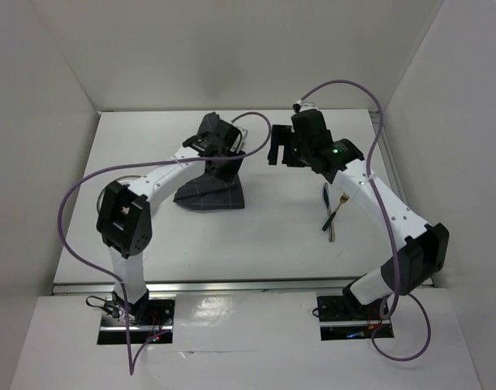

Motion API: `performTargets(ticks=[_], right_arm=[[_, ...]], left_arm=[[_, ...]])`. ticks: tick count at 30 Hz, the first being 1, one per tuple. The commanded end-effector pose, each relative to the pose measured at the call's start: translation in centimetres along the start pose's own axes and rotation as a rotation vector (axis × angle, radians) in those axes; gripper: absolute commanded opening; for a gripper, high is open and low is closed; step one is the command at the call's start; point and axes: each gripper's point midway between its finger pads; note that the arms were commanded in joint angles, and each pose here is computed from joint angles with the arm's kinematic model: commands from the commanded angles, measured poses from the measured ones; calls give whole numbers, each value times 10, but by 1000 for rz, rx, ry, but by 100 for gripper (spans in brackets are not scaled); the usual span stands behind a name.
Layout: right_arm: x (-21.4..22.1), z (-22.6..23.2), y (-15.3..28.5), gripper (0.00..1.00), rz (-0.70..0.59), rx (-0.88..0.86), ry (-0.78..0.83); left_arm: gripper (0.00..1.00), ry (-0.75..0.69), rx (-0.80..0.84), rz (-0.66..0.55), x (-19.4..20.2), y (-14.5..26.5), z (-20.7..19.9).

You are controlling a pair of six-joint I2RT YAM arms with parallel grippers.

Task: Set the dinner table for one person

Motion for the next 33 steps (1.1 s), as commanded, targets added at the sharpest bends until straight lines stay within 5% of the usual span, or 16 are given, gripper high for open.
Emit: performTargets(ticks=[1,12,33], right_arm=[[-11,-20,25,90,-81,82,-73],[-21,-53,57,90,-158,198,-160],[-20,-55,59,90,-151,210,-167]], left_arm=[[64,-36,-18,35,-2,-23,-4],[62,-131,-77,108,14,-76,-16],[55,-138,-165,145,24,-107,-5]])
Point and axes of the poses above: each gripper's point midway between its finger pads, its own y axis back along the fingers, its own z axis along the line the jaws close on, x = y × z, and after that the axes turned 7 degrees about y, right-handed
